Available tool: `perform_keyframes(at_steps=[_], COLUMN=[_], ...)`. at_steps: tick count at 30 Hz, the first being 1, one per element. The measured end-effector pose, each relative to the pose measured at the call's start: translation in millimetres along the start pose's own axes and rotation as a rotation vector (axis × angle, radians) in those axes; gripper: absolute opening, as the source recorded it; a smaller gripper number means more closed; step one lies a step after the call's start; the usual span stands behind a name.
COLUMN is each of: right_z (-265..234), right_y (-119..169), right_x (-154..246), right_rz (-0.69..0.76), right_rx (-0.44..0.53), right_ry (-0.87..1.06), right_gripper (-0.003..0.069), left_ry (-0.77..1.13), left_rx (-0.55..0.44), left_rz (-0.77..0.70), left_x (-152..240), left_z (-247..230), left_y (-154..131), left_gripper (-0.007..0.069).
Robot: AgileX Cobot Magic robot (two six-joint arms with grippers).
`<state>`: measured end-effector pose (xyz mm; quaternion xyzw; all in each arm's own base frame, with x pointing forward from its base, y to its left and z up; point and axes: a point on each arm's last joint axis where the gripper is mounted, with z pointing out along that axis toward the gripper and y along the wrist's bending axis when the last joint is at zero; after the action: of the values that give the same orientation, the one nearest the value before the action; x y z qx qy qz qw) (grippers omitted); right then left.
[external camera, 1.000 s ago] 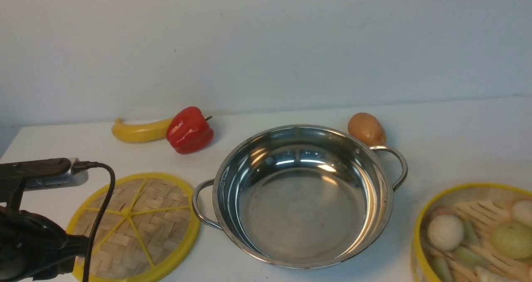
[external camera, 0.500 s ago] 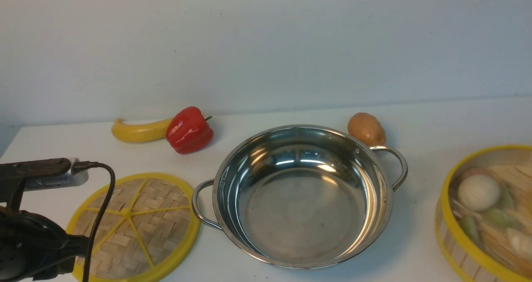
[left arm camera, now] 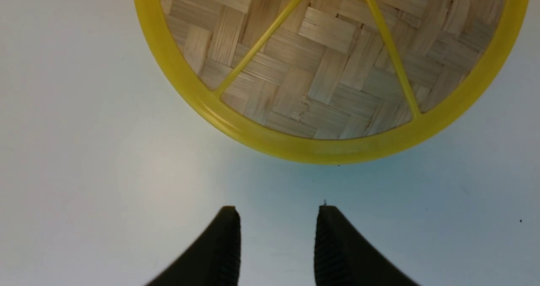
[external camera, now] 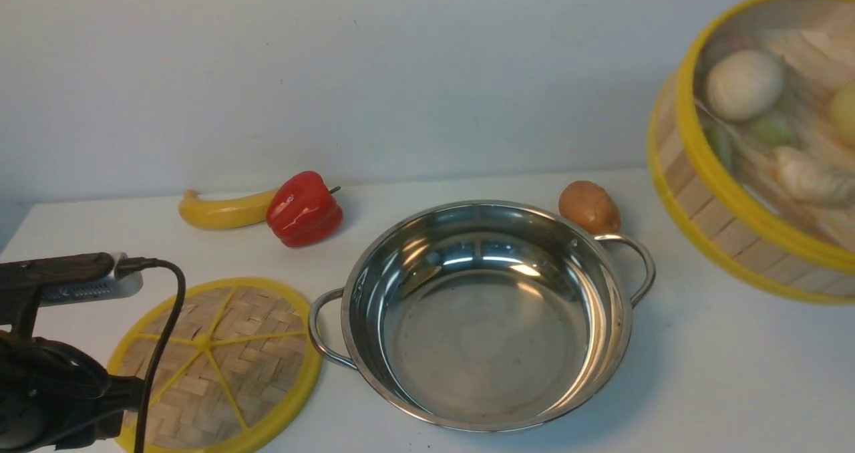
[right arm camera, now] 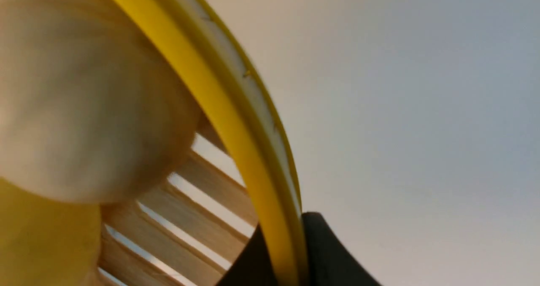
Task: Place the steamer in the pot on the white table, and put the lid on the steamer.
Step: 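Place the bamboo steamer basket of food into the steel pot with the right gripper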
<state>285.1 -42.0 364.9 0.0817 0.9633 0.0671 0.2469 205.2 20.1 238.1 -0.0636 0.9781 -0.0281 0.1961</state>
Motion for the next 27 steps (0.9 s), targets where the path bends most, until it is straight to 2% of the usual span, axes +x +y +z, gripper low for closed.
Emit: perform_keyframes(at_steps=[1,8,9,10,11,13,15,16,21,27], right_z=[0.1,39.4,40.6,51.4,51.4,62.8,67.2,76.6,95.9,113.2], right_y=[1.6,70.0,71.9,90.3,90.3,114.1,121.9,134.5,153.7,156.1], right_x=[-0.6,-16.0,-16.4,-19.4,-19.4,-23.4,-25.3,-28.8,-35.7,-40.6], right_rz=[-0.005,-0.196,-0.2,-0.243,-0.243,-0.293,-0.307,-0.33,-0.361,-0.367], right_rx=[-0.003,-0.089,-0.091,-0.11,-0.11,-0.136,-0.144,-0.156,-0.171,-0.156], right_ry=[-0.001,0.088,0.09,0.112,0.112,0.125,0.128,0.136,0.148,0.163], right_gripper=[0.0051,0.0051,0.0051,0.0051,0.0051,0.0051,0.0051,0.0051,0.0051,0.0051], left_ry=[0.0,0.0,0.0,0.0,0.0,0.0,0.001,0.001,0.001,0.001], left_rx=[0.0,0.001,0.001,0.001,0.001,0.001,0.001,0.001,0.001,-0.002], left_rz=[0.0,0.007,0.007,0.008,0.008,0.009,0.009,0.01,0.012,0.014], left_x=[0.0,0.0,0.0,0.0,0.0,0.0,0.1,0.1,0.1,0.1], left_z=[0.0,0.0,0.0,0.0,0.0,0.0,0.0,0.0,0.0,0.0], left_y=[0.0,0.0,0.0,0.0,0.0,0.0,-0.1,-0.1,-0.1,0.2], left_gripper=[0.0242,0.0242,0.0242,0.0242,0.0242,0.0242,0.0242,0.0242,0.0242,0.0242])
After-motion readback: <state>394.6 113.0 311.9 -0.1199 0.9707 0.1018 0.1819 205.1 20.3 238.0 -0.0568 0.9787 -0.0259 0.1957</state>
